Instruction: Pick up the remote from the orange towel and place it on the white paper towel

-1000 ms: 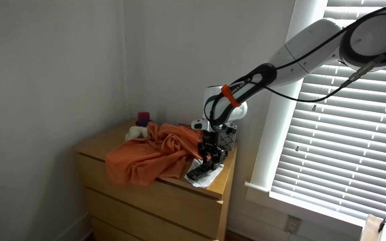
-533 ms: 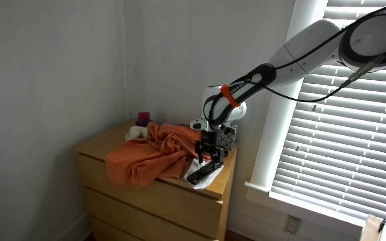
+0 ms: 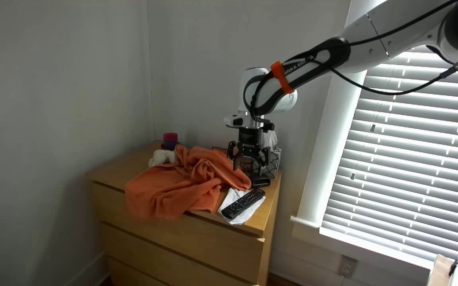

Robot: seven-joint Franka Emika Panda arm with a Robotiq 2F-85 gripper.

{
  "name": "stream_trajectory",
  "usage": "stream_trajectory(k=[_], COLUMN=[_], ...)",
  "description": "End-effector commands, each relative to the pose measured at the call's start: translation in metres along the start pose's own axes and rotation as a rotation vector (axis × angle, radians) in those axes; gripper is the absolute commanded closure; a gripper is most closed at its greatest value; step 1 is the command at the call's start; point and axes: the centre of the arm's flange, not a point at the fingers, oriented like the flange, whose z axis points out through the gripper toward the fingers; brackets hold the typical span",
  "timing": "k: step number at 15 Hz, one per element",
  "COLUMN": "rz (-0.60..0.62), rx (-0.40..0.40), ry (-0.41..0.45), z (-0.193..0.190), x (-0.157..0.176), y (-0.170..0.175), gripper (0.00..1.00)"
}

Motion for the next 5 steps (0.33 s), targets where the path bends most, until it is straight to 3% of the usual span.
stream_trajectory(k=[1, 3, 4, 5], rz=[-0.176, -0.257, -0.152, -0.173], rx=[0.066, 0.078, 0.058, 0.058], ry=[-0.045, -0.066, -0.039, -0.048], z=[-0.044, -0.06, -0.048, -0.056], x=[0.008, 0.012, 0.009, 0.011], y=[-0.014, -0.011, -0.01, -0.011], gripper=[0.0, 0.0, 0.0, 0.0])
